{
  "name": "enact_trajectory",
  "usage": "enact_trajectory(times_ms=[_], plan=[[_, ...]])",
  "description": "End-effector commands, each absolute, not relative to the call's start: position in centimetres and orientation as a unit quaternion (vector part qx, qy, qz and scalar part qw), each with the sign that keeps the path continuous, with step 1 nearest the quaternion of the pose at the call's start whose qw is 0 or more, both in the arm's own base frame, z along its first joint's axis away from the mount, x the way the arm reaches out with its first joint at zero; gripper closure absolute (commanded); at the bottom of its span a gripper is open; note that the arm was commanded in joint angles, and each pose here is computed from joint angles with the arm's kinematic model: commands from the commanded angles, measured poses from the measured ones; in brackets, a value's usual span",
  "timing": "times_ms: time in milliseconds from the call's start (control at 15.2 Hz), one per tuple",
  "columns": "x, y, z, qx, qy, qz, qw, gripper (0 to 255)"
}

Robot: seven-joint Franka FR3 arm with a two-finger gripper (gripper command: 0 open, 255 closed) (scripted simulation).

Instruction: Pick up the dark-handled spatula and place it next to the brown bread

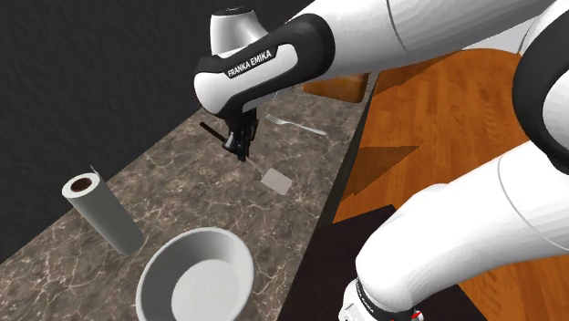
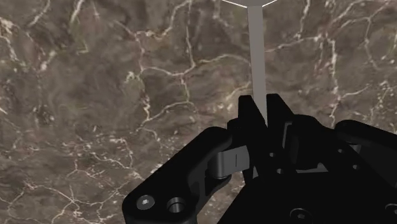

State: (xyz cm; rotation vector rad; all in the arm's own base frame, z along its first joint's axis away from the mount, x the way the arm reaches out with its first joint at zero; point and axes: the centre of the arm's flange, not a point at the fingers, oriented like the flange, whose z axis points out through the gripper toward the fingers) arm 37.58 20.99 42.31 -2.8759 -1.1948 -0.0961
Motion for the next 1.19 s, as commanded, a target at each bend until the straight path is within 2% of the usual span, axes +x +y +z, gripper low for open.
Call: enact_trajectory(times_ms=[0,1122], plan=[[37.6,21.0,43.4,-0.923,-0.384,-0.031,0.013,255],[37.6,21.0,52.3,-0.923,-0.384,-0.031,0.013,255]])
